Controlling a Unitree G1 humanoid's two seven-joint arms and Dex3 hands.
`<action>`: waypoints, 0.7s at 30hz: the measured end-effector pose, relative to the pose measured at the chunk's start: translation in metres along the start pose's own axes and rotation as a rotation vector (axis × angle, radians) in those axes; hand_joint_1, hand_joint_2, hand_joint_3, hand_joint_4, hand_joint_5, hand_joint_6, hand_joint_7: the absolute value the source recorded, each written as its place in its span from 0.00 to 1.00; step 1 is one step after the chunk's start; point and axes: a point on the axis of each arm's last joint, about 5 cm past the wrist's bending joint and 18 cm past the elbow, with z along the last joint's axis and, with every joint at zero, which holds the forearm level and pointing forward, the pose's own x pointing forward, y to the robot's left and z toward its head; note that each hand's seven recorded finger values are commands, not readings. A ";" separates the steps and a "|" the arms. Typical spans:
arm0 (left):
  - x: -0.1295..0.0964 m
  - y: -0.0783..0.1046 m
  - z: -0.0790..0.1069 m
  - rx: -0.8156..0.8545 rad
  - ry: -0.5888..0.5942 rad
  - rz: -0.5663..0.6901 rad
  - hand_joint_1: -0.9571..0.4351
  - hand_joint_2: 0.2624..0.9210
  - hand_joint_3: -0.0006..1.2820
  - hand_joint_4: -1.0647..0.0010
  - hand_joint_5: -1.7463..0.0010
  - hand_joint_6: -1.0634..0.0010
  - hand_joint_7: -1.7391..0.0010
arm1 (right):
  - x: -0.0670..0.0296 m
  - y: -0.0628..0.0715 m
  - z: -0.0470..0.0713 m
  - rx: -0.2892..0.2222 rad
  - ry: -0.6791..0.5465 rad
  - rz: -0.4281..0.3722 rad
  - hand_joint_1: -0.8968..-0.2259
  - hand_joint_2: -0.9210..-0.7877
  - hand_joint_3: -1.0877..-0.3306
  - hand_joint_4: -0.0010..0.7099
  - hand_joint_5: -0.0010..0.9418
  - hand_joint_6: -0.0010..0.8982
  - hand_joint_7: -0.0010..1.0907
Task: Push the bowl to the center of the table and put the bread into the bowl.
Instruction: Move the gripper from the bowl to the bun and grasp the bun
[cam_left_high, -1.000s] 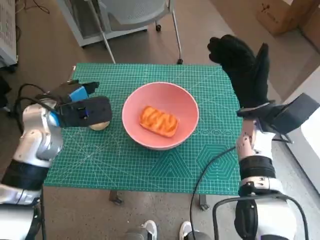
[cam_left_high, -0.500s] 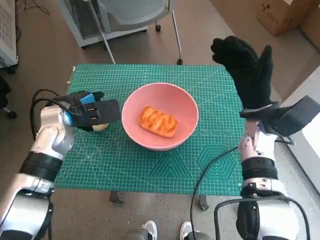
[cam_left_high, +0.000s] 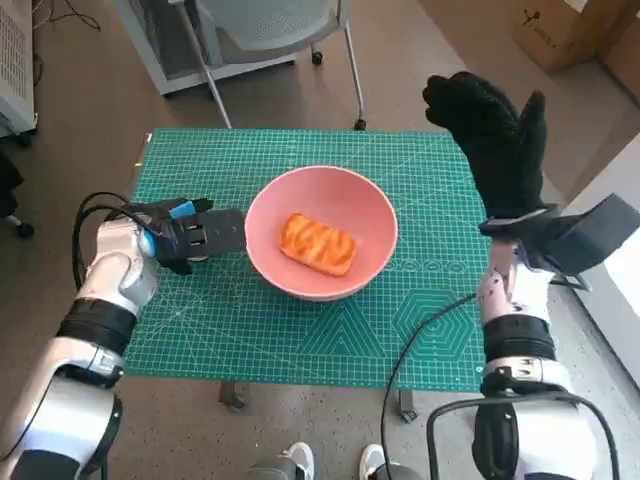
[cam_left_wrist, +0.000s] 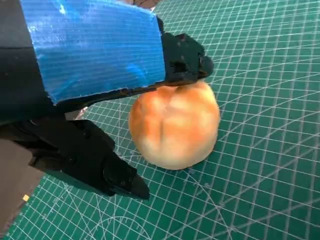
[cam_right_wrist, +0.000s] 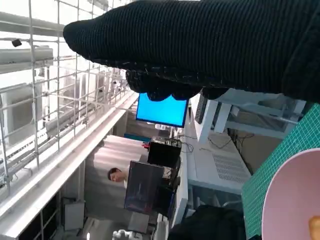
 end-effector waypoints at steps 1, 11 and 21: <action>0.000 0.000 0.000 0.000 0.002 -0.002 0.66 0.76 0.01 0.54 0.96 0.67 0.99 | 0.0000 0.000 0.000 0.000 0.000 0.000 0.26 0.00 0.49 0.35 0.00 0.40 0.00; 0.005 -0.006 -0.002 0.008 0.002 0.018 0.67 0.81 0.01 0.35 0.88 0.53 0.97 | 0.0002 0.001 0.000 0.002 0.000 0.002 0.26 0.00 0.49 0.37 0.01 0.40 0.00; 0.008 -0.021 -0.002 0.051 -0.117 0.231 0.70 0.99 0.07 0.43 0.29 0.38 0.42 | 0.0008 0.003 -0.001 0.007 0.002 0.008 0.29 0.00 0.49 0.37 0.01 0.41 0.01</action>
